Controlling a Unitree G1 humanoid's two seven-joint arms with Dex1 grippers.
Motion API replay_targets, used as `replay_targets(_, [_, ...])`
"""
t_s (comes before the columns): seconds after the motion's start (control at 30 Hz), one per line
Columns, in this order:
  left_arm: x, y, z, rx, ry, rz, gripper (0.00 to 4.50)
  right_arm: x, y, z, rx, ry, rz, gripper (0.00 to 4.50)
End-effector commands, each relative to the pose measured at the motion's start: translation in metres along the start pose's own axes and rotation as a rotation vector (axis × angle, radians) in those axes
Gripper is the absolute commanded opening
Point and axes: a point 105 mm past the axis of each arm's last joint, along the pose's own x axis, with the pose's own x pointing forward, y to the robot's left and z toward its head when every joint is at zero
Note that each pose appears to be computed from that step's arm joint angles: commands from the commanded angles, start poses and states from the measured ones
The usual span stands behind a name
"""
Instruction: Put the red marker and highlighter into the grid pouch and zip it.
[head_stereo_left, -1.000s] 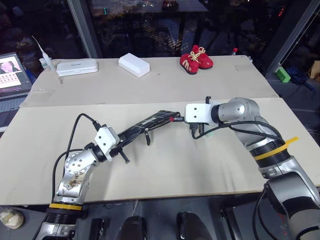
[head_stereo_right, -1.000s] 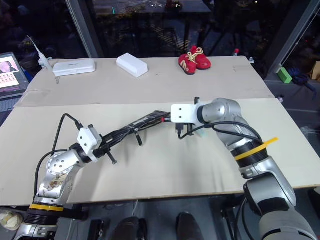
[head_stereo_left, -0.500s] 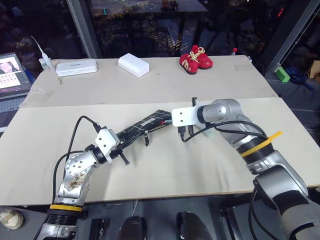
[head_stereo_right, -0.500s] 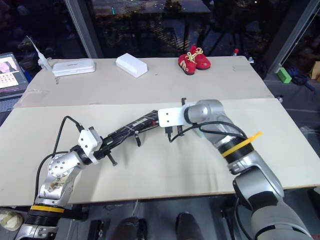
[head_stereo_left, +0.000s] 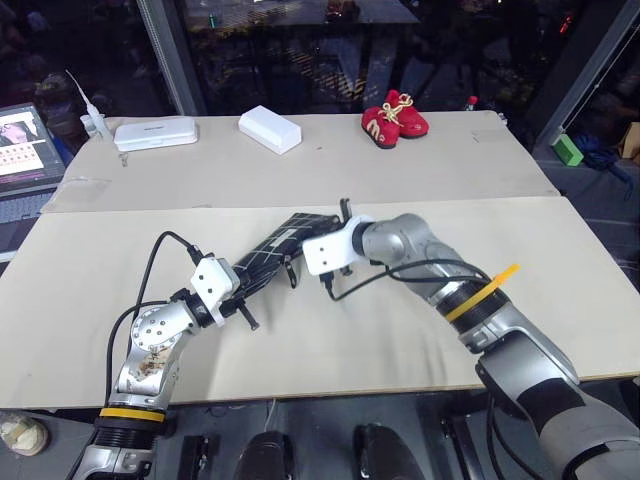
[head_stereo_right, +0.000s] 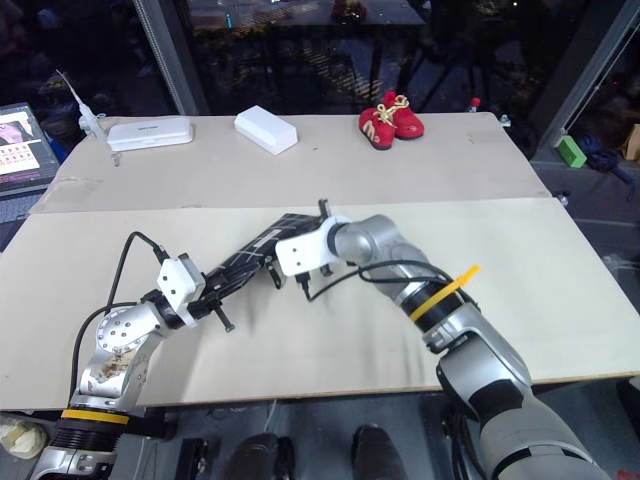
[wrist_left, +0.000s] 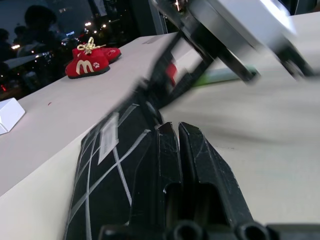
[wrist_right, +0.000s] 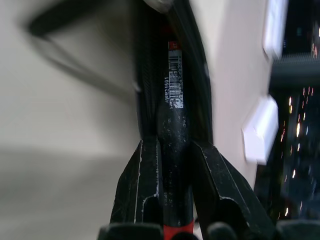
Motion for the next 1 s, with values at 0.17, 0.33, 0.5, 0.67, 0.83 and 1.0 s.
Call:
replay_targets(0.17, [0.002, 0.002, 0.015, 0.032, -0.045, 0.003, 0.00, 0.002, -0.010, 0.000, -0.111, -0.030, -0.113, 0.43])
replay_targets(0.33, [0.003, 0.003, 0.016, 0.029, -0.051, 0.001, 0.00, -0.002, -0.010, 0.021, -0.130, -0.194, -0.172, 0.43])
replay_targets(0.5, [0.004, 0.002, 0.016, 0.027, -0.054, -0.005, 0.00, -0.004, -0.010, 0.024, -0.032, -0.240, -0.175, 0.43])
replay_targets(0.67, [0.005, 0.002, 0.016, 0.030, -0.056, -0.012, 0.00, -0.009, -0.018, 0.013, 0.064, -0.224, -0.183, 1.44])
replay_targets(0.83, [0.006, 0.002, 0.016, 0.030, -0.055, -0.018, 0.00, -0.027, -0.047, -0.014, 0.150, -0.169, -0.266, 2.71])
replay_targets(1.0, [0.006, -0.001, 0.016, 0.029, -0.057, -0.022, 0.00, -0.072, -0.062, -0.022, 0.368, -0.306, -0.268, 2.71])
